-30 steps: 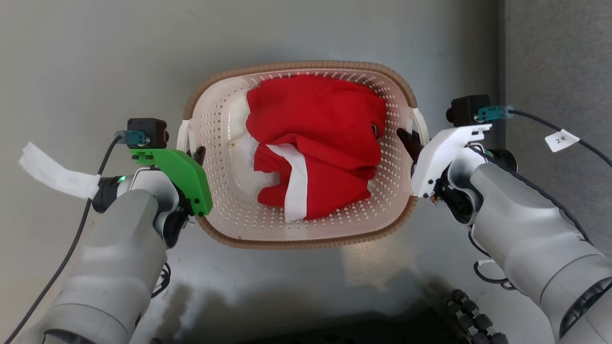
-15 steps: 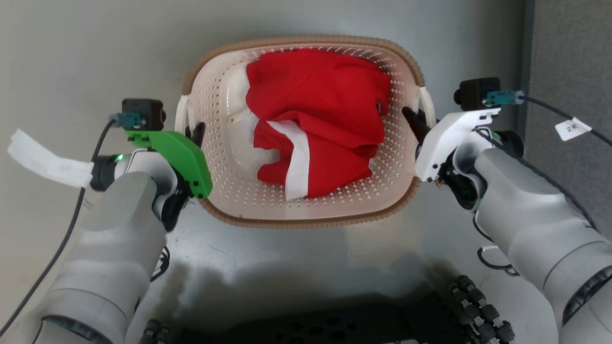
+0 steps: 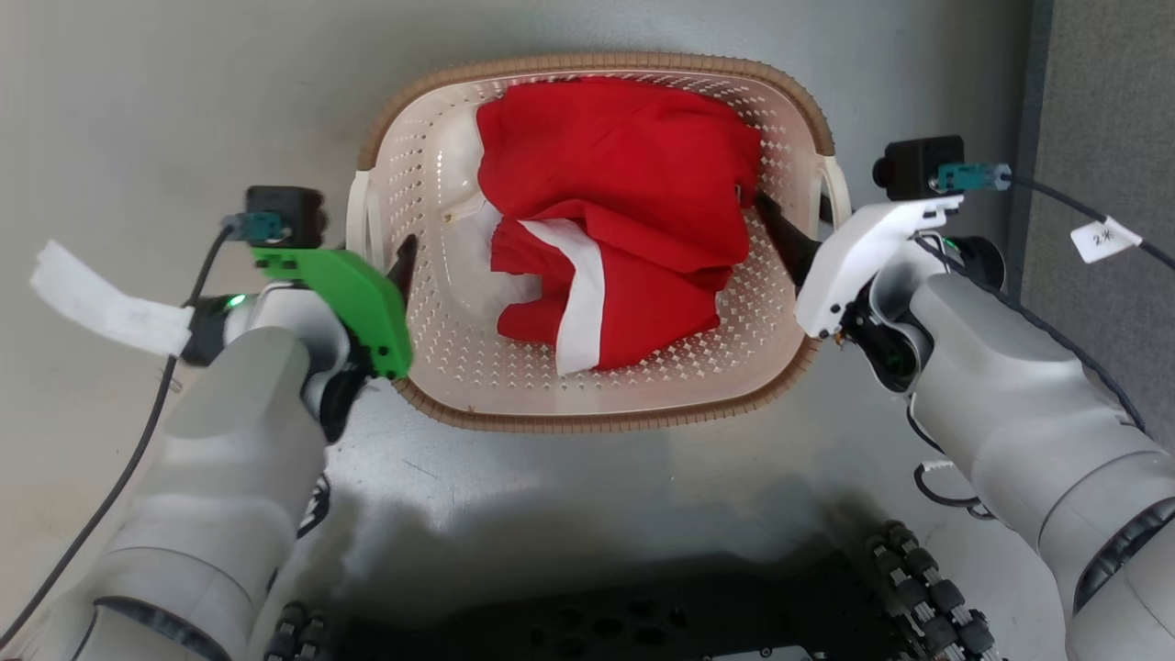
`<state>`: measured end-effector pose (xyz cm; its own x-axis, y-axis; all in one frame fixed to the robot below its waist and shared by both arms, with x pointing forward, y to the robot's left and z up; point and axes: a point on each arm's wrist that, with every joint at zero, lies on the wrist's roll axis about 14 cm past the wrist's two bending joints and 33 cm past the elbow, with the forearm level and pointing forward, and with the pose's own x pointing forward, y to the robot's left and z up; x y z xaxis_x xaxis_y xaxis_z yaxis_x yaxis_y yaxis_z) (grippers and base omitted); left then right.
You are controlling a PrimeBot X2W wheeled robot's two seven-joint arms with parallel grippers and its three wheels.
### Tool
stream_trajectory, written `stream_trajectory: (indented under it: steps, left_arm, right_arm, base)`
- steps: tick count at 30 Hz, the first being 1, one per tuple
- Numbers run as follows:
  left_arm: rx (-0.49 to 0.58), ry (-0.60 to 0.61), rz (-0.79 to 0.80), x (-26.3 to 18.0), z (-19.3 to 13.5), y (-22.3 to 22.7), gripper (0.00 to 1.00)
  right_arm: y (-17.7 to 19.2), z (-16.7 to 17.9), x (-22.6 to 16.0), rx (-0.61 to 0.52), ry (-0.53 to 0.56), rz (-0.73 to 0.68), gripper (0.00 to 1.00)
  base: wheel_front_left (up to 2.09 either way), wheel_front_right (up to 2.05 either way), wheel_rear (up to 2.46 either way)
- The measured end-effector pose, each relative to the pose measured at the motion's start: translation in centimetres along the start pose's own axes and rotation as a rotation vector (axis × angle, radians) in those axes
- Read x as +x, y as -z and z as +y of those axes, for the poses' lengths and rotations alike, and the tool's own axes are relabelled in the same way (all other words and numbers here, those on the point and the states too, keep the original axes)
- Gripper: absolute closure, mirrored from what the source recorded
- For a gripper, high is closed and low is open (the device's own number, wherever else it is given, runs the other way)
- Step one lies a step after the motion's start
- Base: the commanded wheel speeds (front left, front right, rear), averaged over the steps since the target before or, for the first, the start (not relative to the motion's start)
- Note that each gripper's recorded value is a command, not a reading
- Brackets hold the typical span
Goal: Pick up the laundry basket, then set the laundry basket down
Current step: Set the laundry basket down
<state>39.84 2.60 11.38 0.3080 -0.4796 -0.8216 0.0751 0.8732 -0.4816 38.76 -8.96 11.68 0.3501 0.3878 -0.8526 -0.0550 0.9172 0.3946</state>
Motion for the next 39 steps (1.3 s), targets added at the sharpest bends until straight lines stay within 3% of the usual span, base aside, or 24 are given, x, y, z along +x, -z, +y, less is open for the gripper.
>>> stream_trajectory:
  steps: [19,39]
  left_arm:
    - [0.033,-0.025,-0.026,-1.3,0.2,-1.2,0.0]
    - [0.08,-0.006,-0.13,-6.3,-3.1,-1.6,0.0]
  right_arm:
    - [-1.9,0.5,-1.3,-0.017,0.014,-0.053,0.0]
    - [-3.5,2.6,-7.1,0.007,0.025,-0.183,0.0]
  base:
    - [0.0,0.0,0.0]
    - [0.0,0.0,0.0]
